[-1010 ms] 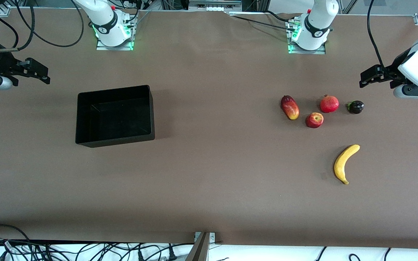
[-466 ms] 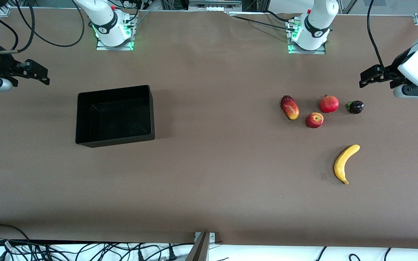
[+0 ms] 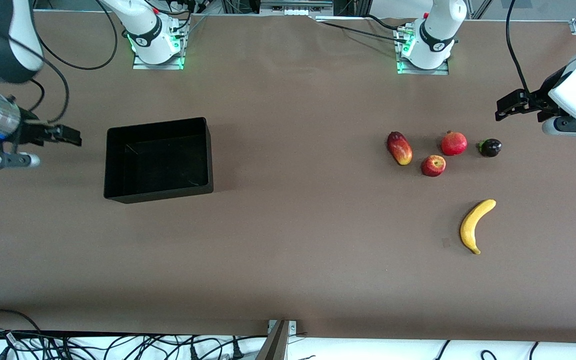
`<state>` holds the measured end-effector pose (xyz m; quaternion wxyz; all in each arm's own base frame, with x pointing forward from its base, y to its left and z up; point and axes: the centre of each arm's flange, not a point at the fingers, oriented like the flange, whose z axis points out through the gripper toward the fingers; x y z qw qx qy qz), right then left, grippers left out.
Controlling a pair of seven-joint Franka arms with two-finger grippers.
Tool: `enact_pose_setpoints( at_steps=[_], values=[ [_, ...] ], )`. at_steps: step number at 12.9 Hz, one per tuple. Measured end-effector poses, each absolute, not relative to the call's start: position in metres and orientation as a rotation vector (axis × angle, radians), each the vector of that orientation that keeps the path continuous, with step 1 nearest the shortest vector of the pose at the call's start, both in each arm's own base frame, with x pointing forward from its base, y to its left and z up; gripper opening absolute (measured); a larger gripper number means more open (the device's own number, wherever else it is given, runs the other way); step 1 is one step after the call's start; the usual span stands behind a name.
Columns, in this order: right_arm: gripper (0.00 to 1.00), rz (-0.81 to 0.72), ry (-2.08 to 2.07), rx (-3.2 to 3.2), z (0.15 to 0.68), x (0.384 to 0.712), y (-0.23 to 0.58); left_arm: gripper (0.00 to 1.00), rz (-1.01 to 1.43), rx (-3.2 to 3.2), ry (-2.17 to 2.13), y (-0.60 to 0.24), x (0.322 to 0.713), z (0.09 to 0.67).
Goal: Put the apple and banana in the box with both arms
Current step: 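Reach the right gripper down to the side of the black box, then push the black box with the right gripper toward the fruit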
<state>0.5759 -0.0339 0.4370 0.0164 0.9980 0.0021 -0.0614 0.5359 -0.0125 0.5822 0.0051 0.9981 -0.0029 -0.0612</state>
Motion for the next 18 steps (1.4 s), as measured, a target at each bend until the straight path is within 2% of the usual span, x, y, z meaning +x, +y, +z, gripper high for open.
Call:
enact_pose_setpoints(
  at_steps=[3,8,9,12,16,18],
  values=[
    [1.00,-0.120,-0.005,3.102,0.341,0.560,-0.041,1.00,-0.192,3.126,-0.010,-0.013,0.536,0.582],
    [1.00,-0.143,-0.032,3.095,0.240,0.522,-0.052,1.00,-0.180,3.129,-0.018,-0.015,0.536,0.586],
    [0.93,-0.162,-0.040,3.093,0.227,0.515,-0.055,1.00,-0.176,3.130,-0.018,-0.015,0.536,0.587],
    [0.55,-0.195,-0.030,3.092,0.213,0.510,-0.055,1.00,-0.187,3.130,-0.023,-0.017,0.535,0.588],
    [0.07,-0.149,0.066,3.105,0.222,0.522,-0.027,1.00,-0.212,3.130,-0.050,-0.026,0.533,0.587],
    [0.04,-0.100,0.170,3.116,0.236,0.536,0.004,1.00,-0.210,3.130,-0.050,-0.026,0.533,0.587]
  ],
)
